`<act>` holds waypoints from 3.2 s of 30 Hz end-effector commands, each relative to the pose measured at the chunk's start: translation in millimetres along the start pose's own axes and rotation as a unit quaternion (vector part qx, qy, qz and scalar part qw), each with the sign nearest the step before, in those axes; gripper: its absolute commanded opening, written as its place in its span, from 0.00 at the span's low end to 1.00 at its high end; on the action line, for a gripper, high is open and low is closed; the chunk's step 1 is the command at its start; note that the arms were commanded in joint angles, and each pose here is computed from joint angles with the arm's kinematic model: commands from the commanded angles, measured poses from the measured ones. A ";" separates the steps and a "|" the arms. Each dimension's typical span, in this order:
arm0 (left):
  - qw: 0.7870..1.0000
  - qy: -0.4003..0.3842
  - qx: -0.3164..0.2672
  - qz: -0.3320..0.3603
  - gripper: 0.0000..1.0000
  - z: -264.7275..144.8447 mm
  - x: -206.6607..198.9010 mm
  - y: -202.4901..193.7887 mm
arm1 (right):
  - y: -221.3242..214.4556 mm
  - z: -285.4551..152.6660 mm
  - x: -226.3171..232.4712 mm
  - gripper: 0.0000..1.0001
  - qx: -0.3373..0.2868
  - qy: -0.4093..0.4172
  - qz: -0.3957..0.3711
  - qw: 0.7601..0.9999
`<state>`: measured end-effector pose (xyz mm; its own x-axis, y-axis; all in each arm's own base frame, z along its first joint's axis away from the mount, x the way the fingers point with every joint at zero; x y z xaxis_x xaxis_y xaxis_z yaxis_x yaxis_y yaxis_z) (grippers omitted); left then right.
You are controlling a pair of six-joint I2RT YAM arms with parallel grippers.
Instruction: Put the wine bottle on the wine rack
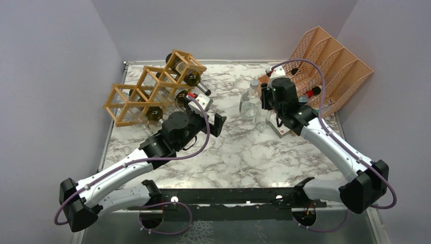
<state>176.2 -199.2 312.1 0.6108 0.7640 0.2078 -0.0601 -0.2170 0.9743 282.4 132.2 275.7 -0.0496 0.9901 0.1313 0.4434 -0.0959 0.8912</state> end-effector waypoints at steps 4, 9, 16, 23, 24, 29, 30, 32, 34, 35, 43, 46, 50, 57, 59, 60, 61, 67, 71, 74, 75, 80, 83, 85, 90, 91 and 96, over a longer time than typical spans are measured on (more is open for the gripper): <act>0.996 -0.074 -0.042 -0.014 0.99 19.8 -25.0 -19.8 | 27.4 -47.2 12.8 0.01 -0.020 0.135 0.034 0.990; 0.990 -0.134 -0.040 0.011 0.99 32.9 -41.7 -42.3 | 33.6 -68.9 25.3 0.01 -0.003 0.231 0.035 0.972; 0.980 -0.195 -0.032 0.030 0.99 42.1 -56.7 -60.8 | 40.8 -100.1 39.5 0.01 -0.001 0.368 0.001 0.930; 0.965 -0.250 -0.071 0.043 0.99 35.9 -65.8 -65.2 | 46.1 -119.2 47.1 0.01 0.000 0.454 -0.043 0.890; 0.963 -0.255 -0.073 0.042 0.99 35.4 -66.8 -66.1 | 47.0 -122.7 48.6 0.01 0.000 0.470 -0.050 0.881; 0.968 -0.234 -0.078 0.034 0.98 34.8 -64.2 -67.8 | 46.8 -138.4 52.4 0.01 0.002 0.536 -0.082 0.840; 0.968 -0.234 -0.082 0.035 0.96 33.8 -63.7 -66.3 | 46.2 -140.3 52.3 0.01 0.002 0.542 -0.086 0.836; 0.966 -0.239 -0.091 0.040 0.94 31.7 -63.4 -63.8 | 45.6 -144.6 51.8 0.01 -0.001 0.554 -0.094 0.827; 0.963 -0.246 -0.098 0.043 0.90 29.7 -63.8 -61.9 | 44.8 -147.7 51.6 0.01 -0.001 0.563 -0.100 0.820; 0.963 -0.247 -0.100 0.044 0.88 29.2 -63.8 -60.7 | 44.4 -149.2 51.8 0.01 -0.002 0.568 -0.101 0.817; 0.953 -0.276 -0.113 0.047 0.77 30.6 -68.2 -53.5 | 45.4 -155.2 54.5 0.01 -0.005 0.594 -0.098 0.798; 0.949 -0.285 -0.123 0.061 0.79 31.8 -68.9 -49.5 | 45.9 -154.8 54.8 0.01 -0.002 0.591 -0.090 0.802; 0.945 -0.285 -0.133 0.092 0.69 35.5 -67.8 -48.3 | 44.9 -153.3 54.2 0.01 0.003 0.582 -0.082 0.809; 0.935 -0.285 -0.156 0.140 0.02 50.2 -67.2 -35.8 | 45.7 -154.2 51.9 0.10 0.015 0.561 -0.060 0.826; 0.934 -0.272 -0.166 0.163 0.00 57.3 -64.4 -28.5 | 46.1 -156.0 49.4 0.32 0.020 0.546 -0.053 0.836; 0.933 -0.264 -0.170 0.178 0.00 60.7 -62.7 -26.2 | 46.3 -157.8 47.6 0.44 0.020 0.539 -0.051 0.841; 0.931 -0.255 -0.175 0.195 0.00 63.3 -60.7 -23.7 | 46.7 -159.7 45.5 0.54 0.022 0.528 -0.045 0.848; 0.902 -0.187 -0.199 0.334 0.00 76.1 -42.8 -10.1 | 57.9 -175.5 29.3 0.70 0.007 0.447 -0.016 0.894; 0.867 -0.140 -0.218 0.426 0.00 80.3 -30.6 7.4 | 66.9 -185.4 19.5 0.71 -0.001 0.395 0.004 0.918; 0.835 -0.098 -0.225 0.492 0.00 84.8 -20.4 24.1 | 71.1 -187.8 14.2 0.71 -0.002 0.364 0.011 0.931; 0.823 -0.079 -0.225 0.515 0.00 87.4 -16.1 32.3 | 72.2 -188.2 13.6 0.71 -0.004 0.360 0.011 0.933; 0.749 -0.021 -0.196 0.632 0.00 92.1 0.5 56.4 | 69.7 -182.7 13.2 0.71 -0.003 0.356 -0.003 0.934; 0.712 -0.017 -0.188 0.676 0.00 90.1 4.0 65.1 | 67.3 -171.2 16.0 0.72 0.002 0.350 -0.007 0.937; 0.696 -0.018 -0.189 0.693 0.00 86.4 5.3 68.7 | 67.6 -165.2 18.4 0.72 0.002 0.350 -0.006 0.937; 0.670 -0.021 -0.180 0.720 0.00 81.7 7.9 72.4 | 60.8 -151.8 25.1 0.72 0.022 0.363 -0.010 0.931; 0.668 -0.022 -0.179 0.722 0.00 81.5 8.1 72.9 | 58.4 -149.4 25.9 0.72 0.029 0.365 -0.010 0.931; 0.664 -0.030 -0.174 0.727 0.00 83.0 7.2 70.0 | 42.5 -134.4 28.7 0.73 0.067 0.365 -0.010 0.928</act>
<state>246.1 -267.8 330.3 -0.1451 -0.1943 0.9702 -0.8316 -0.5074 -0.2260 176.2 137.4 385.0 -0.6132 0.6739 0.4121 0.5262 -0.0406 0.8494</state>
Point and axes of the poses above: each gripper's point midway between its finger pads, its own z axis out along the fingers, its own x axis along the line the jaws close on, y = z × x, the point moved 9 cm from there along -z, back along the fingers, and after that the axes turned 15 degrees about z, right-handed, at the moved point
